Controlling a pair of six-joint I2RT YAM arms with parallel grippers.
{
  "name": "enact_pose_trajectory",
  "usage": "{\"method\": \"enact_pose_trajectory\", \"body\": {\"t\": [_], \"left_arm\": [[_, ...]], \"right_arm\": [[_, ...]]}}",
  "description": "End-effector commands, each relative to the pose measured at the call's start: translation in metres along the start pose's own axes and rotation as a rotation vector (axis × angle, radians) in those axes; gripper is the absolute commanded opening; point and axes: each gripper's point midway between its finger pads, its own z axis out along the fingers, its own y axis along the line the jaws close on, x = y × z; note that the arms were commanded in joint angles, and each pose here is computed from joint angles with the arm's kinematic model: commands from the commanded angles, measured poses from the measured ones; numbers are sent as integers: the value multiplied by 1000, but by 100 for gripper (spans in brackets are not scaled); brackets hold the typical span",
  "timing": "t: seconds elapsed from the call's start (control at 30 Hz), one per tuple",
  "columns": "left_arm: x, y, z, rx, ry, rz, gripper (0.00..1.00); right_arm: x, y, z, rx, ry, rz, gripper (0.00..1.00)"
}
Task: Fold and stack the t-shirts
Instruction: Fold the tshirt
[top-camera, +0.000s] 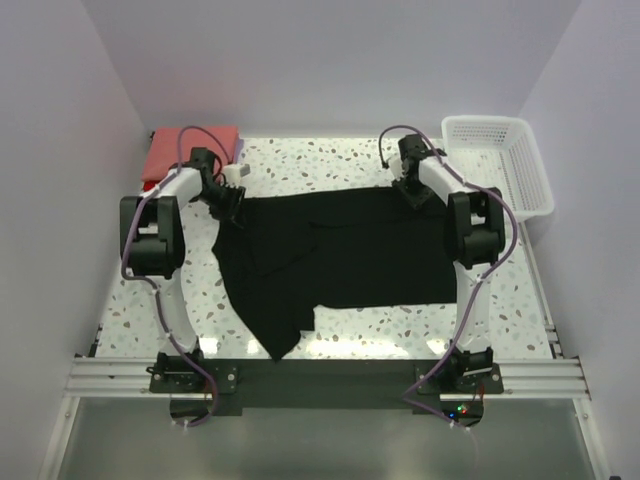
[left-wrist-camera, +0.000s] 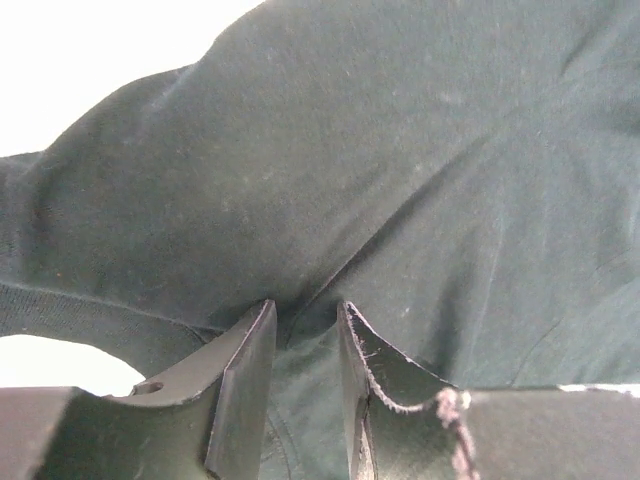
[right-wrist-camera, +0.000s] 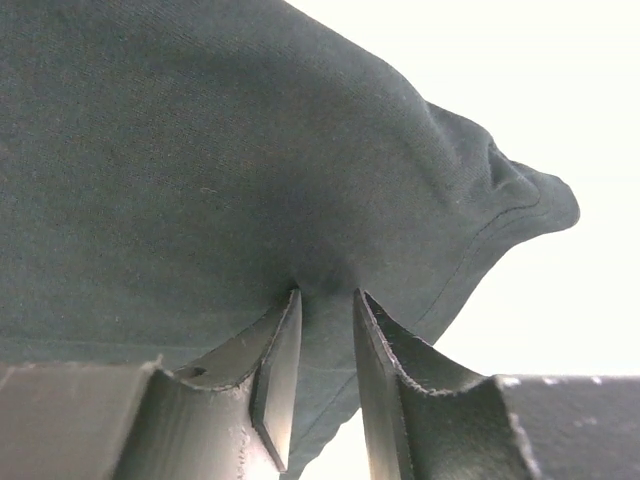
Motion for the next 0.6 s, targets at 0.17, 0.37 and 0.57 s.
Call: {"method": "enact_pose_trajectory", "body": {"t": [0.17, 0.37, 0.57], "left_arm": [[-36, 5, -6, -9, -71, 57, 41], [-45, -52, -66, 155, -176, 249, 55], [22, -92, -98, 250, -104, 444, 63]], "right_arm": [[-13, -1, -10, -109, -49, 0, 48], [-19, 9, -102, -241, -199, -9, 74], [50, 47, -154, -371, -211, -257, 76]]}}
